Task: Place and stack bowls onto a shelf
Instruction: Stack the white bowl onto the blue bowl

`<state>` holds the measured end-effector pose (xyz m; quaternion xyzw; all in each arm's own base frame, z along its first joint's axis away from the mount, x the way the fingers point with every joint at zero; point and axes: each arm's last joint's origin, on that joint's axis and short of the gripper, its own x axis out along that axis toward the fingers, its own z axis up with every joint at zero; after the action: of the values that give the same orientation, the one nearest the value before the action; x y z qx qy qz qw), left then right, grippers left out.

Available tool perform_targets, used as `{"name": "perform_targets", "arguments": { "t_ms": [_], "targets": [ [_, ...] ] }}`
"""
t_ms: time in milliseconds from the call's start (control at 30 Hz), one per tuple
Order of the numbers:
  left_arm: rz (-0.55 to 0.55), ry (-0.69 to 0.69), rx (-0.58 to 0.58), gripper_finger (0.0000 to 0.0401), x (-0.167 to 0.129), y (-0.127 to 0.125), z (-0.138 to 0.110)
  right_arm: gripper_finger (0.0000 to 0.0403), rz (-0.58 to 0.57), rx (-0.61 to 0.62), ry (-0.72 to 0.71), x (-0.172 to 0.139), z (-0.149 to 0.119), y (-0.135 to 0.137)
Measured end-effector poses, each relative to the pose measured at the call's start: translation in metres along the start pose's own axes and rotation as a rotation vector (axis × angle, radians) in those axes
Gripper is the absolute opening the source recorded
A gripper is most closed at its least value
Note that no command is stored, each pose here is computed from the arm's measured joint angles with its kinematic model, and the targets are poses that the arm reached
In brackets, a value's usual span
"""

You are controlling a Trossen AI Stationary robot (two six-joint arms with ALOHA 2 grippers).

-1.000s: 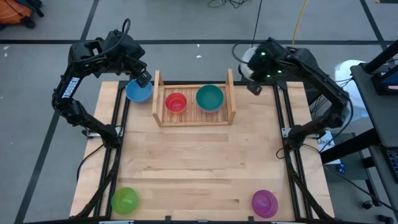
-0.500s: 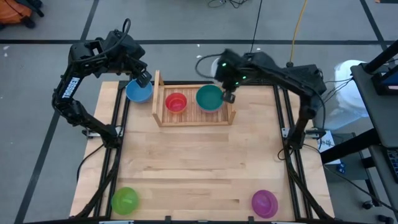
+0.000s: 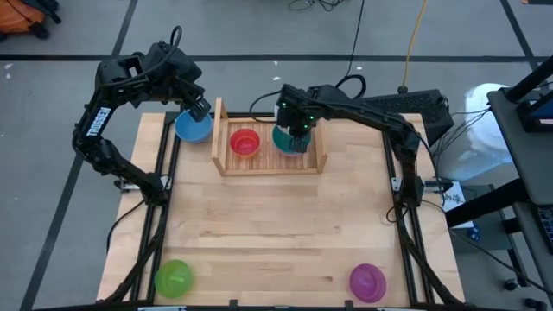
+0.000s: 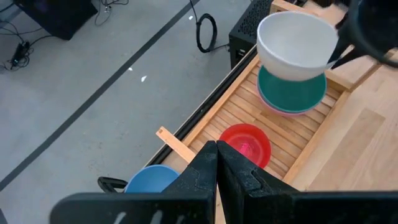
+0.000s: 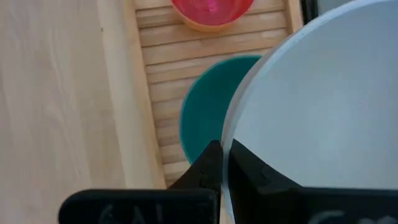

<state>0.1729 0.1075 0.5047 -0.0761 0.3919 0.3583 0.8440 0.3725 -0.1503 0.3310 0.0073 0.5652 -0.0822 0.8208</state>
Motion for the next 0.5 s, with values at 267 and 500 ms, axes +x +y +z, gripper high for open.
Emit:
{"name": "perform_targets", "arguments": {
  "t_ms": [267, 500],
  "targets": [
    [0.0, 0.0, 0.001, 0.0008, 0.0, 0.0, 0.0, 0.0, 0.105, -0.018, 0.03, 0.03, 0.006, 0.001],
    [0.0, 0.0, 0.001, 0.0008, 0.0, 0.0, 0.0, 0.0, 0.119, -0.017, 0.14, 0.048, -0.001, -0.001]
  ]
}}
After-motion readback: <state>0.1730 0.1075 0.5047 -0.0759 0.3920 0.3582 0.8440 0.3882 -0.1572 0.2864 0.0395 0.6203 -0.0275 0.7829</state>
